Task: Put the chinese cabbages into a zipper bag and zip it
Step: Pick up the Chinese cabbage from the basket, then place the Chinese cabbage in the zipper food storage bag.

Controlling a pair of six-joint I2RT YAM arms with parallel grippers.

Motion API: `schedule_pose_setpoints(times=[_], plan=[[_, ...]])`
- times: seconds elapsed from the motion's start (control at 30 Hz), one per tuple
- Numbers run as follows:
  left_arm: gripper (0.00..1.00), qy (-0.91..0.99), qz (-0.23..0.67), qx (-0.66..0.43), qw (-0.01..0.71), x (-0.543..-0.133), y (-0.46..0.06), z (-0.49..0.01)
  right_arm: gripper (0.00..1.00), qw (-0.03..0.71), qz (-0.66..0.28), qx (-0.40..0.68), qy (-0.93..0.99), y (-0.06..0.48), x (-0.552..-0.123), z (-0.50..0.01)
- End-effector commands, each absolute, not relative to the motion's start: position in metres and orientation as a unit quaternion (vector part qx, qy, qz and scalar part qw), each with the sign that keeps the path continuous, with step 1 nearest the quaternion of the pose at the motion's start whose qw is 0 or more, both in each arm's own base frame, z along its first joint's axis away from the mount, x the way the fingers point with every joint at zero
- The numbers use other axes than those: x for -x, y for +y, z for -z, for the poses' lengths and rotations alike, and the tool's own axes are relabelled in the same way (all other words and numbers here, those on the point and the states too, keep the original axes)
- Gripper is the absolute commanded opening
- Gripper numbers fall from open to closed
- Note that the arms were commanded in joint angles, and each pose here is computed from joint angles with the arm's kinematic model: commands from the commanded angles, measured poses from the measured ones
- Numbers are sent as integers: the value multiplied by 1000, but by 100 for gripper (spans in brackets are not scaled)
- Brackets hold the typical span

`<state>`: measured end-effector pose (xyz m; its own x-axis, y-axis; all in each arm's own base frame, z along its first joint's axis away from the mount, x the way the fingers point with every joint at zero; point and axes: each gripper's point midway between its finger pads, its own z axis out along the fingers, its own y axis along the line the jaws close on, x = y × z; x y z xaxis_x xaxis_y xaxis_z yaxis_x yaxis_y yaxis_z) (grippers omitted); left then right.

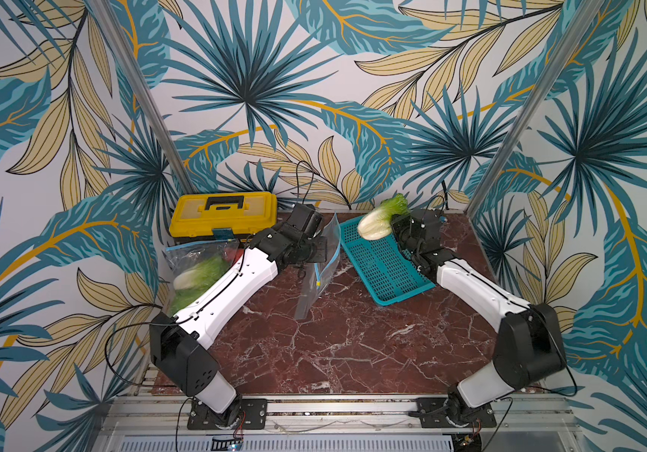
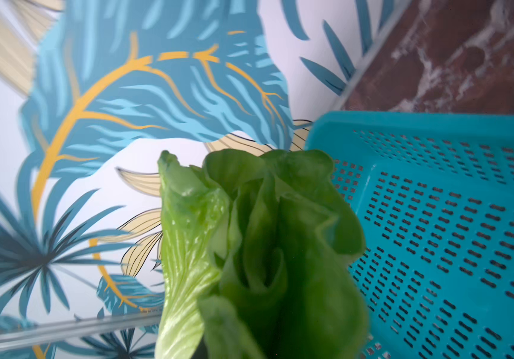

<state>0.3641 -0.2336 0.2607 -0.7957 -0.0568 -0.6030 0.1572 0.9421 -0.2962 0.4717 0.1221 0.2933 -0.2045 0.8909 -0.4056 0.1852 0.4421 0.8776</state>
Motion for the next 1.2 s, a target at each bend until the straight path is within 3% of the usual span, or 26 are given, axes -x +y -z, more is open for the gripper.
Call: schedule_pose_setpoints(times=[0.0, 0.17, 0.33, 0.53, 0.77, 0.9, 1.17], plan=[[0, 928, 199, -20, 314, -363, -243, -273, 0, 555, -318, -309, 704, 137, -433, -340], [0, 926, 213, -16, 311, -365, -253, -277, 0, 584, -358, -270, 677, 177, -394, -392], [0, 922, 234, -13, 308, -363, -265, -285, 0, 571, -393, -274, 667, 216, -384, -389], [0, 913, 252, -15, 321, -356, -264, -305, 0, 587, -303, -256, 706, 211, -390, -342], [0, 911, 288, -37, 294, -351, -285, -305, 0, 609, -236, -206, 729, 210, -383, -331], [0, 905, 312, -38, 286, -352, -297, -314, 0, 648, -150, -188, 723, 207, -377, -337], [0, 893, 361, -50, 265, -347, -334, -324, 3, 640, -145, -213, 724, 218, -375, -339]])
